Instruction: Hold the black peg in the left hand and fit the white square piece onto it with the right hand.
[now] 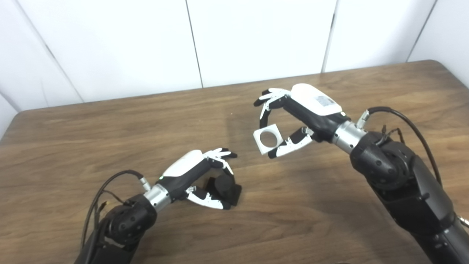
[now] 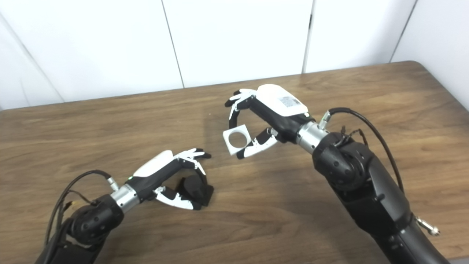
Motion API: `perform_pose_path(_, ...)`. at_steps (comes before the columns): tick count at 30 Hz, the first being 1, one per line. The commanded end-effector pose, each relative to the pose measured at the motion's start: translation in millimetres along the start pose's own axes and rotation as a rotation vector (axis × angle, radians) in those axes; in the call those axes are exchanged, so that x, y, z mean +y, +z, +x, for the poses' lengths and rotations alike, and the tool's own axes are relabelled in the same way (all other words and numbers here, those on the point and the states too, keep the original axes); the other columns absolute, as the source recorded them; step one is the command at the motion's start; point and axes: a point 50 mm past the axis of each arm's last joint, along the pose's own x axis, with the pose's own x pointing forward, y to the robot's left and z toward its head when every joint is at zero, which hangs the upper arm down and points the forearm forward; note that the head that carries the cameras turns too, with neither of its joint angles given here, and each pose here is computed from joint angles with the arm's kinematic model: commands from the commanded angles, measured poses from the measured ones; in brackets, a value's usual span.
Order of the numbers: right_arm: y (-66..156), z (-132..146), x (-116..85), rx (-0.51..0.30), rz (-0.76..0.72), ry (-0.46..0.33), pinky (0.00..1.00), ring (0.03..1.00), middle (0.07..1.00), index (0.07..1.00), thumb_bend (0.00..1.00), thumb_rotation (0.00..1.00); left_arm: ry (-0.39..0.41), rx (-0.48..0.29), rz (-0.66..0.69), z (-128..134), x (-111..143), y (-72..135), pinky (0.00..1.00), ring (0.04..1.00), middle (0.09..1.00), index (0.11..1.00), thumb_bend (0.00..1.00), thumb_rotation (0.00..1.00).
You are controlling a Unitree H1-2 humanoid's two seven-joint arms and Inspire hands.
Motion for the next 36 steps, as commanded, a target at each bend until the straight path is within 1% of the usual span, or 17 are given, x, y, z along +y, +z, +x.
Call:
perform_pose_path(1, 16.3, 2.2, -13.7, -0.079, -0.029, -0.034, 0.83, 0.908, 0.811, 0.481, 0.52, 0.14, -0.012, 0.001, 0.052, 5.7, 3.9, 3.8, 0.97, 0.981, 0.920, 0.493, 0.52, 0.07)
perform_pose_path(9, 34.3, 2.7, -6.7, -0.156, -0.024, 0.012, 0.85, 0.907, 0.816, 0.480, 0.51, 0.14, -0.013, 0.000, 0.062, 9.7, 1.8, 5.1, 0.95, 0.980, 0.922, 0.493, 0.52, 0.08)
perform_pose_path(13, 41.4, 2.2, -3.0, -0.180, -0.008, 0.032, 0.88, 0.907, 0.815, 0.480, 0.52, 0.14, -0.013, -0.001, 0.061, 12.0, 0.5, 6.5, 0.95, 0.980, 0.922, 0.493, 0.52, 0.08)
perform_pose_path(19, 46.3, 3.6, 5.3, -0.197, 0.022, 0.057, 0.91, 0.913, 0.817, 0.481, 0.51, 0.14, -0.007, -0.008, 0.061, 16.8, -1.1, 8.3, 0.95, 0.976, 0.917, 0.493, 0.52, 0.08)
perform_pose_path(27, 48.8, 9.6, 13.2, -0.216, 0.033, 0.058, 0.89, 0.902, 0.812, 0.481, 0.52, 0.14, -0.007, -0.011, 0.077, 20.9, -4.3, 11.2, 0.97, 0.985, 0.916, 0.493, 0.52, 0.08)
perform_pose_path(36, 50.3, 18.3, 19.4, -0.209, 0.043, 0.071, 0.88, 0.902, 0.815, 0.481, 0.51, 0.13, -0.004, -0.002, 0.074, 22.0, -5.7, 14.1, 0.98, 0.986, 0.913, 0.493, 0.52, 0.08)
